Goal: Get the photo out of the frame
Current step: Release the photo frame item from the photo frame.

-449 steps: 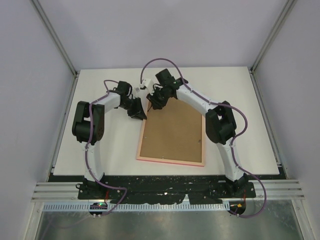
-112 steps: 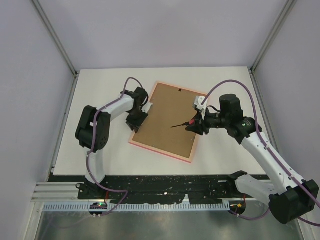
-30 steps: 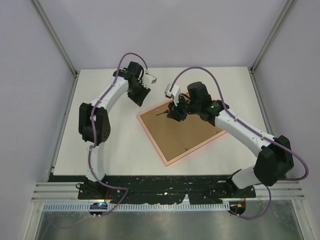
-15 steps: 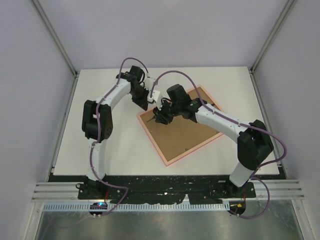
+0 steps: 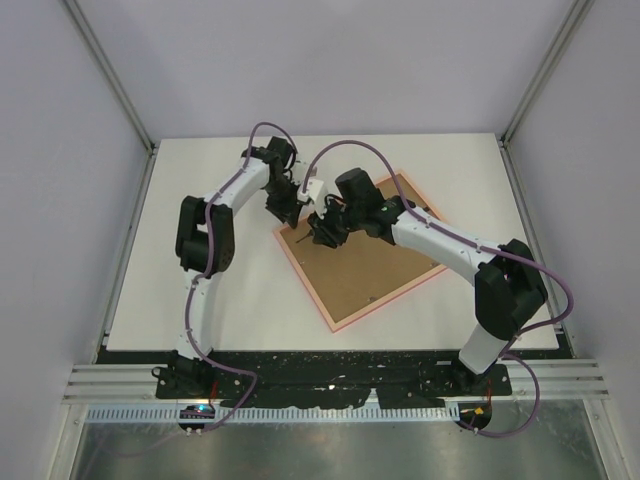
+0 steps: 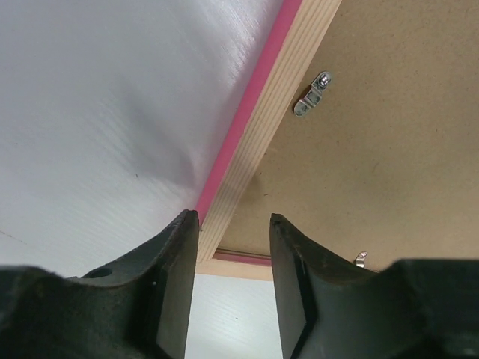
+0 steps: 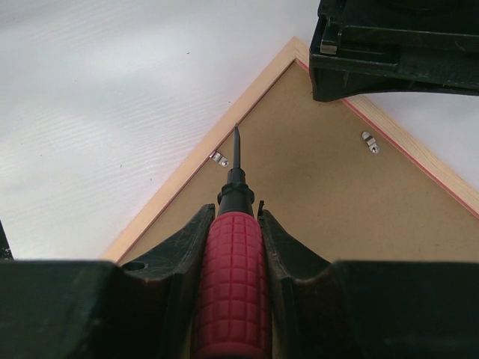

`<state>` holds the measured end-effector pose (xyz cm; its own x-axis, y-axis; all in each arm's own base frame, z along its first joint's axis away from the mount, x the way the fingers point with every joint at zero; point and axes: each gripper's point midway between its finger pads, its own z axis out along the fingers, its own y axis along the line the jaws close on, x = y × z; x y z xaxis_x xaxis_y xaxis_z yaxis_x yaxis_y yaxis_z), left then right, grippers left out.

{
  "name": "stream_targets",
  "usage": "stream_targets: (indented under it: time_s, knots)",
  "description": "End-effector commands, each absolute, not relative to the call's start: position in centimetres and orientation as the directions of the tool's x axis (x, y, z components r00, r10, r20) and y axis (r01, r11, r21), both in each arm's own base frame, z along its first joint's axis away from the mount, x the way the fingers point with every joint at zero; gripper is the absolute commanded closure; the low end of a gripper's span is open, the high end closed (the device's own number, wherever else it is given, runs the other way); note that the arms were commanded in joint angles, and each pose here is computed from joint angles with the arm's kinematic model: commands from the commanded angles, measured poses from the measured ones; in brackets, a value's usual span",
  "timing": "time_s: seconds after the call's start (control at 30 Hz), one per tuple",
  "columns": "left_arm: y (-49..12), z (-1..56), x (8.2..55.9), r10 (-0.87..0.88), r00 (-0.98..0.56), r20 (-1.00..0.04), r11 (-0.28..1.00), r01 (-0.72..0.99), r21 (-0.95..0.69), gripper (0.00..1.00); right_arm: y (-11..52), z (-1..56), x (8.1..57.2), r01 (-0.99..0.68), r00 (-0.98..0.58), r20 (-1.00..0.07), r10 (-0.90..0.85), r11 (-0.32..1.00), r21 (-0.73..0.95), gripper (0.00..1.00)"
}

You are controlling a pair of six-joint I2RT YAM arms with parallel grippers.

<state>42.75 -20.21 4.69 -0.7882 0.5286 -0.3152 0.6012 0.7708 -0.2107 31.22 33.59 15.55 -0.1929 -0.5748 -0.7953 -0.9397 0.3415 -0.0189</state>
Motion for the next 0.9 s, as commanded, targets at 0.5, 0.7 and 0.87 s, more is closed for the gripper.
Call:
stream_targets:
  time_s: [0.5,0.7,0.87]
  knots:
    - [-19.5,4.4,43.0,0.479,-0.836,-0.268,0.836,0.528,-0.153,0.48,34.7,17.8,30.5,-0.947,-0.176,-0.84,-0.513,0.32,0.002,0.92]
    - [-19.8,3.9,42.4,0.497,-0.834,-0.24,0.832,0.537,-0.14,0.48,34.9,17.7,30.0,-0.952,-0.176,-0.836,-0.52,0.307,0.009,0.92]
    - [-20.3,3.7,41.5,0.496,-0.837,-0.23,0.825,0.537,-0.174,0.51,35.0,17.8,29.7,-0.955,-0.17,-0.835,-0.524,0.298,0.008,0.92]
